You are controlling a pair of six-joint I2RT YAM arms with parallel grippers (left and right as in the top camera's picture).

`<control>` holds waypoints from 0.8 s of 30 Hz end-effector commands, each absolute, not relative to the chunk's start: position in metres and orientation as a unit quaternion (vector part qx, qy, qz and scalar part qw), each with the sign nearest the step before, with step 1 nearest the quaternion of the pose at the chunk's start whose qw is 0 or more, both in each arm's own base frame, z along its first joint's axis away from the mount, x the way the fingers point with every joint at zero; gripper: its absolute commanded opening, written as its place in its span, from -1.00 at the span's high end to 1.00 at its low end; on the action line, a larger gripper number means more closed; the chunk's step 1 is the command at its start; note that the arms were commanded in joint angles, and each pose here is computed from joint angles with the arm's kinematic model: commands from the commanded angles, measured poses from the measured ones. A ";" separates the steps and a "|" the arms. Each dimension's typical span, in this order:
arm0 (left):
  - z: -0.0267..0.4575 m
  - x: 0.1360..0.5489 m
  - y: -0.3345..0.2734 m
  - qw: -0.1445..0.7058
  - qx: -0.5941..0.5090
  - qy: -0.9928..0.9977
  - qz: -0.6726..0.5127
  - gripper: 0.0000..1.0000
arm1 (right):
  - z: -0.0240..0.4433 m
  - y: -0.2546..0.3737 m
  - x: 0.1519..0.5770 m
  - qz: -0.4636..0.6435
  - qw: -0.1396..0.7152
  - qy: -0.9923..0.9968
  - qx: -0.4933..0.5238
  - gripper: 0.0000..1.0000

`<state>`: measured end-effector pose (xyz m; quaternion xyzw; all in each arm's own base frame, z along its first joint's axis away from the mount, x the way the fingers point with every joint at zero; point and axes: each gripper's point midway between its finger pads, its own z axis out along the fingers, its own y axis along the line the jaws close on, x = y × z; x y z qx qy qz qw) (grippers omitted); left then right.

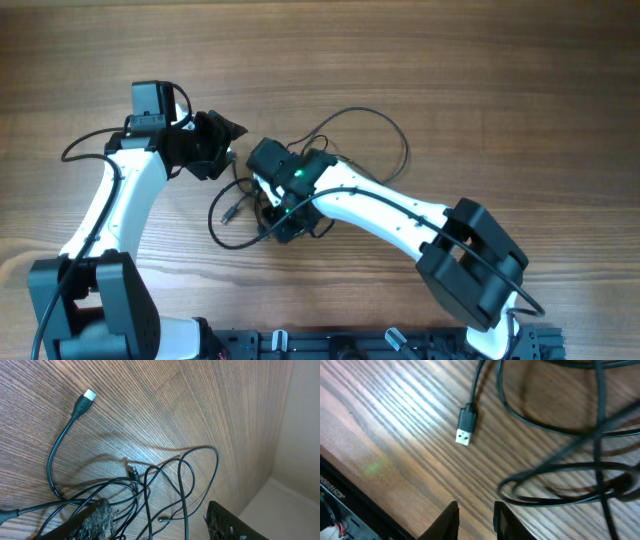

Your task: Untangle cables

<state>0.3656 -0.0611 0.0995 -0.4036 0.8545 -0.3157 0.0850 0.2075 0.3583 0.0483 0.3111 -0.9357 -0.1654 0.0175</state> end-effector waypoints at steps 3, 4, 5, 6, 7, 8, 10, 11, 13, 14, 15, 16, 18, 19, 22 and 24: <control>0.095 0.366 -0.057 0.090 -0.397 0.861 -0.306 -0.28 | 0.009 0.354 0.200 -0.137 0.048 -0.936 0.322 0.53; 0.095 0.366 -0.057 0.091 -0.395 0.862 -0.305 -0.28 | 0.004 0.355 0.200 -0.135 0.049 -0.936 0.322 0.53; 0.095 0.366 -0.057 0.093 -0.390 0.864 -0.305 -0.28 | 0.000 0.354 0.203 -0.129 0.046 -0.937 0.322 0.53; 0.095 0.366 -0.057 0.093 -0.387 0.865 -0.304 -0.28 | -0.002 0.354 0.205 -0.125 0.041 -0.937 0.322 0.53; 0.095 0.366 -0.057 0.093 -0.388 0.865 -0.304 -0.29 | -0.002 0.354 0.209 -0.122 0.033 -0.938 0.322 0.51; 0.095 0.366 -0.057 0.093 -0.388 0.865 -0.304 -0.29 | -0.002 0.355 0.210 -0.122 0.030 -0.938 0.322 0.51; 0.095 0.366 -0.057 0.094 -0.388 0.865 -0.305 -0.29 | -0.002 0.356 0.210 -0.123 0.029 -0.938 0.323 0.50; 0.095 0.366 -0.057 0.093 -0.388 0.865 -0.305 -0.29 | -0.002 0.355 0.212 -0.120 0.025 -0.938 0.323 0.50; 0.095 0.366 -0.057 0.093 -0.388 0.865 -0.305 -0.29 | -0.003 0.355 0.218 -0.110 0.011 -0.940 0.324 0.51; 0.095 0.366 -0.057 0.093 -0.388 0.865 -0.304 -0.29 | -0.003 0.355 0.221 -0.108 0.004 -0.939 0.325 0.50; 0.095 0.366 -0.057 0.093 -0.388 0.865 -0.304 -0.29 | -0.004 0.355 0.223 -0.106 -0.002 -0.938 0.329 0.50; 0.095 0.366 -0.057 0.093 -0.388 0.865 -0.304 -0.29 | -0.003 0.357 0.225 -0.107 -0.008 -0.935 0.337 0.50; 0.095 0.365 -0.057 0.091 -0.388 0.865 -0.304 -0.29 | -0.003 0.359 0.229 -0.107 -0.018 -0.935 0.338 0.50; 0.095 0.365 -0.057 0.091 -0.388 0.865 -0.304 -0.29 | -0.004 0.359 0.230 -0.104 -0.021 -0.935 0.339 0.50; 0.095 0.365 -0.057 0.091 -0.388 0.865 -0.304 -0.29 | -0.014 0.358 0.230 -0.099 -0.015 -0.935 0.339 0.51; 0.095 0.365 -0.057 0.091 -0.388 0.865 -0.304 -0.29 | -0.024 0.355 0.228 -0.092 -0.005 -0.936 0.339 0.50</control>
